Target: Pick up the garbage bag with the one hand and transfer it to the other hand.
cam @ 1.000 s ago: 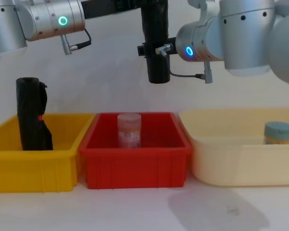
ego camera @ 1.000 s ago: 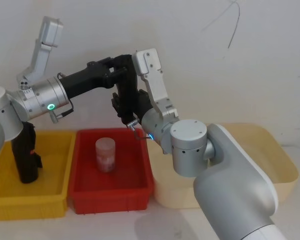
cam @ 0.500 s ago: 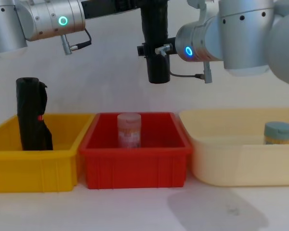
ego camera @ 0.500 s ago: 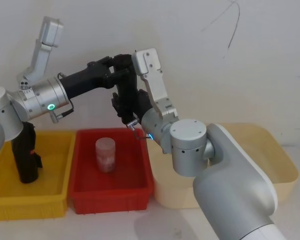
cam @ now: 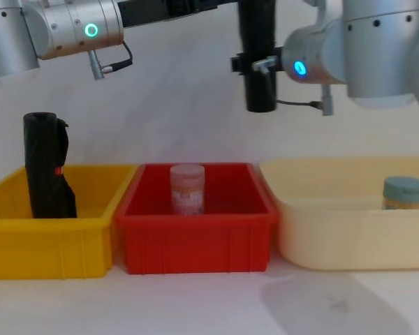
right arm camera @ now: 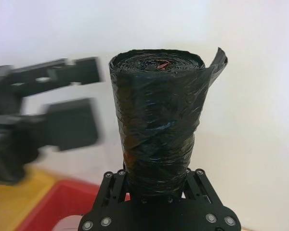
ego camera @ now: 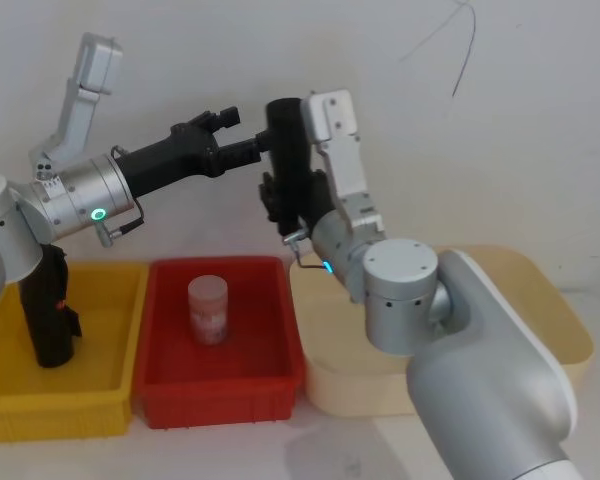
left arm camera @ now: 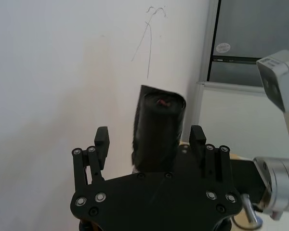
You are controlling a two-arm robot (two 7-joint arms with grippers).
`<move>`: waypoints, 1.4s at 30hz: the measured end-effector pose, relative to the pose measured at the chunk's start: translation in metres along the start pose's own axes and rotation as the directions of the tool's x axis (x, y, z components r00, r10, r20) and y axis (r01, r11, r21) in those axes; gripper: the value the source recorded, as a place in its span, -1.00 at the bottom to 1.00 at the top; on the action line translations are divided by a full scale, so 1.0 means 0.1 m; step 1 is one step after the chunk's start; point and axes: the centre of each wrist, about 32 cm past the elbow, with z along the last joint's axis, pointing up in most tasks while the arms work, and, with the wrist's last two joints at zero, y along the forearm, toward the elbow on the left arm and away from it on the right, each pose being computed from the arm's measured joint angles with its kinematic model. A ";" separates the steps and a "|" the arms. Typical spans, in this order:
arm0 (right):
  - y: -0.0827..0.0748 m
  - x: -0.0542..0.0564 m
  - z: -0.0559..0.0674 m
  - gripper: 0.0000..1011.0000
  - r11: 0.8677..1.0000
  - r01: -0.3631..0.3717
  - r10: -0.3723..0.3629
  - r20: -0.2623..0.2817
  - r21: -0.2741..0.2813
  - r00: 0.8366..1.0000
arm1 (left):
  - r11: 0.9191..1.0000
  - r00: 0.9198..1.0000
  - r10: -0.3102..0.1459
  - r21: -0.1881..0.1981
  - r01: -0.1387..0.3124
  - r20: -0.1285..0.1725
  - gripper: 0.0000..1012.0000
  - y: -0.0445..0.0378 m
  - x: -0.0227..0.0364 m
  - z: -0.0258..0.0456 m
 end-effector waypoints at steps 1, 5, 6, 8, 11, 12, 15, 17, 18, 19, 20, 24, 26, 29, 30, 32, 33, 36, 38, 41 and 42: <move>-0.01 0.02 0.00 -0.08 1.000 0.011 -0.011 -0.002 -0.001 1.000 | 1.000 1.000 0.000 0.000 0.000 0.000 0.98 -0.001 0.000 0.000; -0.06 0.12 -0.02 -0.08 0.998 0.058 -0.058 -0.011 0.000 0.998 | 1.000 1.000 0.000 0.000 0.000 0.000 0.98 -0.001 0.000 0.000; -0.08 0.17 -0.02 -0.08 0.997 0.079 -0.079 -0.015 -0.002 0.997 | 1.000 1.000 0.000 0.000 0.000 0.000 0.98 0.000 0.000 0.000; -0.11 0.23 -0.04 -0.08 0.995 0.101 -0.101 -0.020 -0.005 0.995 | 1.000 1.000 0.000 0.000 0.000 0.000 0.98 0.000 0.000 0.000; -0.16 0.34 -0.05 -0.08 0.990 0.140 -0.141 -0.026 -0.010 0.990 | 1.000 1.000 0.000 0.000 0.000 0.000 0.98 -0.001 0.000 0.000; -0.16 0.36 -0.05 -0.08 0.989 0.148 -0.148 -0.027 -0.011 0.989 | 1.000 1.000 0.000 0.000 0.000 0.000 0.98 -0.001 0.000 0.000; -0.22 0.45 -0.07 0.04 0.983 0.184 -0.184 -0.034 -0.017 0.982 | 1.000 1.000 0.000 0.000 0.000 0.000 0.98 -0.001 0.000 0.000; -0.24 0.50 -0.08 0.18 0.979 0.201 -0.202 -0.037 -0.018 0.979 | 1.000 1.000 0.001 0.000 -0.001 0.000 0.98 -0.001 0.000 0.000; -0.25 0.52 -0.08 0.27 0.978 0.208 -0.208 -0.038 -0.019 0.977 | 1.000 1.000 0.001 0.000 -0.001 0.000 0.98 -0.001 0.000 0.000; -0.27 0.55 -0.08 0.35 0.976 0.218 -0.219 -0.040 -0.021 0.975 | 1.000 1.000 0.001 0.000 -0.001 0.000 0.98 -0.001 0.000 0.000; -0.27 0.56 -0.09 0.38 0.974 0.223 -0.224 -0.041 -0.022 0.974 | 1.000 1.000 0.001 0.000 -0.001 0.000 0.98 -0.001 0.000 0.000; -0.31 0.63 -0.09 0.60 0.969 0.246 -0.247 -0.043 -0.025 0.968 | 1.000 1.000 0.001 0.000 -0.001 0.000 0.98 -0.001 0.000 0.000; -0.32 0.64 -0.09 0.74 0.967 0.252 -0.253 -0.044 -0.025 0.966 | 1.000 1.000 0.001 0.000 -0.001 0.000 0.98 0.000 0.000 0.000; -0.33 0.67 -0.10 0.88 0.965 0.261 -0.262 -0.046 -0.027 0.964 | 1.000 1.000 0.001 0.000 -0.001 0.000 0.98 -0.001 0.000 0.000; -0.34 0.67 -0.10 0.92 0.964 0.263 -0.264 -0.046 -0.028 0.963 | 1.000 1.000 0.001 0.000 -0.001 0.000 0.98 -0.001 0.000 0.000; -0.35 0.69 -0.10 0.98 0.963 0.269 -0.271 -0.047 -0.029 0.962 | 1.000 1.000 0.001 0.000 -0.001 0.000 0.98 -0.001 0.000 0.000; -0.35 0.70 -0.11 0.98 0.962 0.271 -0.272 -0.047 -0.029 0.961 | 1.000 1.000 0.001 0.000 -0.001 0.000 0.98 -0.001 0.000 0.000; -0.36 0.71 -0.11 0.98 0.961 0.277 -0.278 -0.047 -0.030 0.959 | 1.000 1.000 0.001 0.000 -0.001 0.000 0.98 -0.001 0.000 0.000; -0.36 0.72 -0.11 0.98 0.960 0.279 -0.280 -0.048 -0.031 0.959 | 1.000 1.000 0.001 0.000 -0.001 0.000 0.98 -0.001 0.000 0.000; -0.37 0.73 -0.11 0.98 0.958 0.284 -0.285 -0.048 -0.031 0.957 | 1.000 1.000 0.001 0.000 -0.001 0.000 0.98 -0.001 0.000 0.000; -0.37 0.73 -0.11 0.98 0.958 0.285 -0.286 -0.048 -0.032 0.957 | 1.000 1.000 0.001 0.000 -0.001 0.000 0.98 -0.001 0.000 0.000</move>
